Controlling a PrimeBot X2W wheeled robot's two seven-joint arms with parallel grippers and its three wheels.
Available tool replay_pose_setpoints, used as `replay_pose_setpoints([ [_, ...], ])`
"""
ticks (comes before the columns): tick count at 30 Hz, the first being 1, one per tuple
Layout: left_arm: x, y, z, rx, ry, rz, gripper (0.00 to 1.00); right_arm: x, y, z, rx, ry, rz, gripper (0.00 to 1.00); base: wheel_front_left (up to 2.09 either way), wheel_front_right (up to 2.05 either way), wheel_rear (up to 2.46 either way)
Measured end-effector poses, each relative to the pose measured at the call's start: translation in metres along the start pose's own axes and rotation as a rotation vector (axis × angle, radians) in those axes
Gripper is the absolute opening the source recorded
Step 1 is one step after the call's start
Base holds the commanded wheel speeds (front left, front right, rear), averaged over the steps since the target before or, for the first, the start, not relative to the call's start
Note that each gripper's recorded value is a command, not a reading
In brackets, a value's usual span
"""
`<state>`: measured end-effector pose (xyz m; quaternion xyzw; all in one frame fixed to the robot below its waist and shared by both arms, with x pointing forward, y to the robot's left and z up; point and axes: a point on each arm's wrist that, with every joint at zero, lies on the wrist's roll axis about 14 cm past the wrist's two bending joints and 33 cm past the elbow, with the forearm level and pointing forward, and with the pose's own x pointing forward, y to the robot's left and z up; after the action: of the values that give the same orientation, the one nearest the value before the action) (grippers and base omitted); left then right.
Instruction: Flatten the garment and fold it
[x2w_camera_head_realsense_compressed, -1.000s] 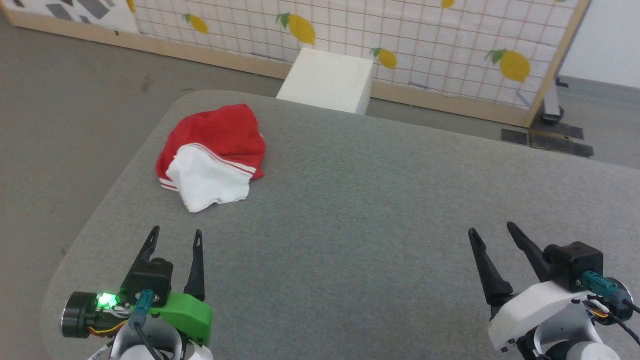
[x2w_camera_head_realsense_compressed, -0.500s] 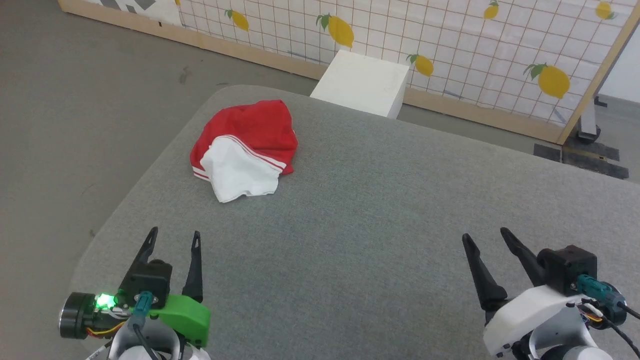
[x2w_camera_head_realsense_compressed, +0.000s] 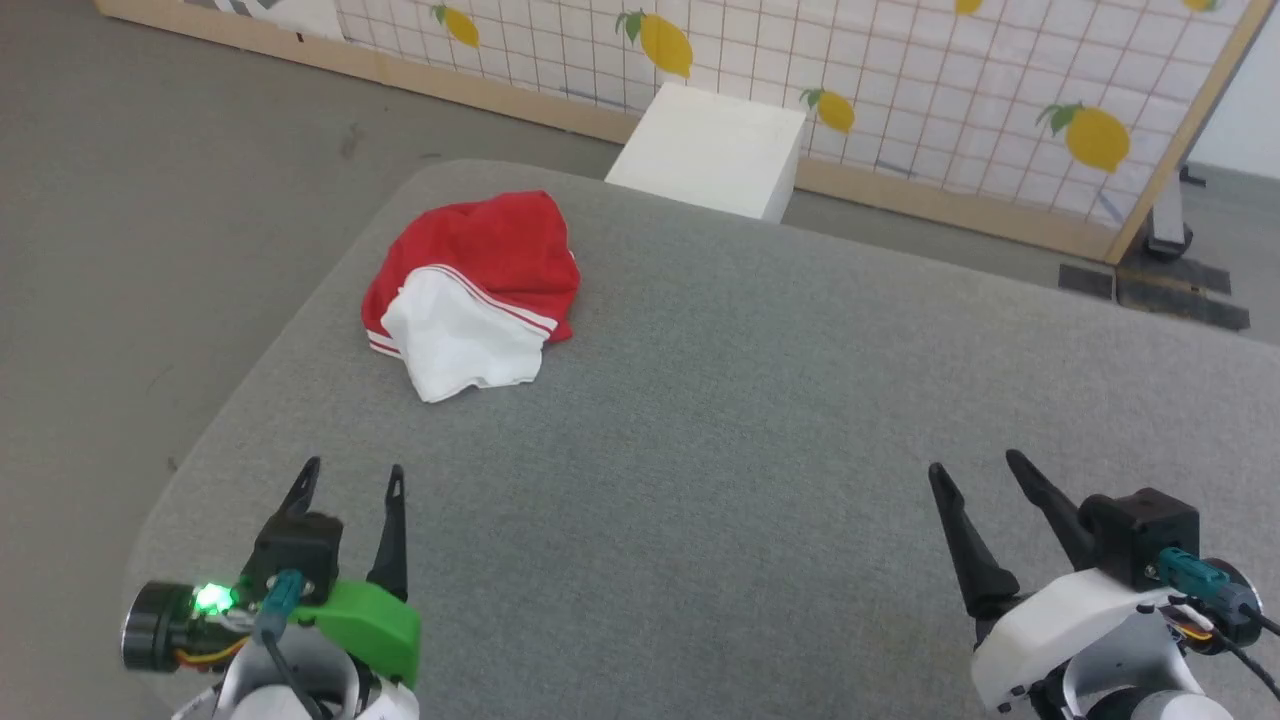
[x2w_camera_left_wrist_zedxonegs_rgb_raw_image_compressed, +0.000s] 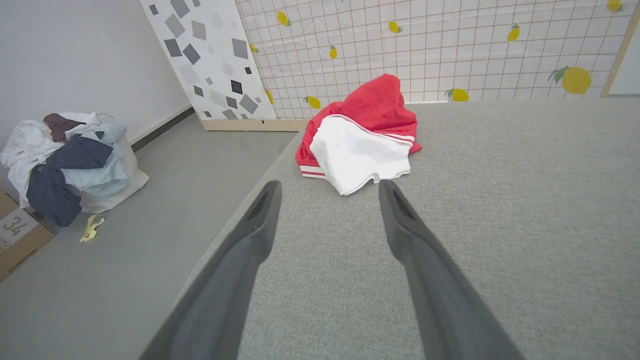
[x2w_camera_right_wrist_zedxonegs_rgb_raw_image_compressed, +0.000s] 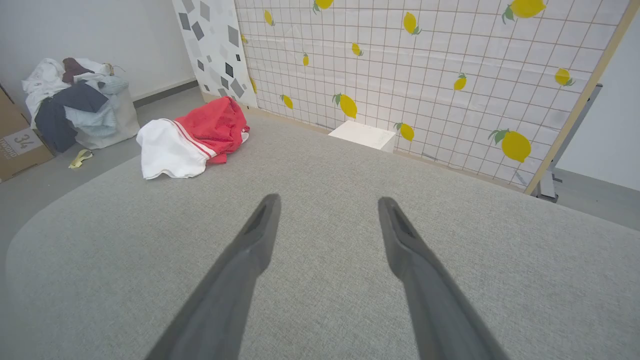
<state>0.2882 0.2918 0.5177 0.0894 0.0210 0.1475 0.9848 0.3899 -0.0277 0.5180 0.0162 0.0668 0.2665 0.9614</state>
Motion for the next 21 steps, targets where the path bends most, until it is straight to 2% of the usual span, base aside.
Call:
replay_pose_setpoints([
  [4,0.019,-0.012,0.001,0.022,0.041,-0.075,1.00,0.002,-0.010,-0.002,-0.010,0.008,-0.018,1.00,0.00,0.00,0.00],
  [9,0.062,-0.022,0.007,0.024,0.104,-0.132,1.00,0.007,-0.030,-0.004,-0.028,0.009,-0.051,1.00,0.00,0.00,0.00],
  [11,0.081,-0.025,0.002,0.018,0.154,-0.143,1.00,0.009,-0.037,-0.007,-0.031,0.014,-0.062,1.00,0.00,0.00,0.00],
  [21,0.180,-0.046,-0.029,0.122,0.392,-0.184,1.00,0.015,-0.084,-0.037,-0.031,0.063,-0.162,1.00,0.00,0.00,0.00],
])
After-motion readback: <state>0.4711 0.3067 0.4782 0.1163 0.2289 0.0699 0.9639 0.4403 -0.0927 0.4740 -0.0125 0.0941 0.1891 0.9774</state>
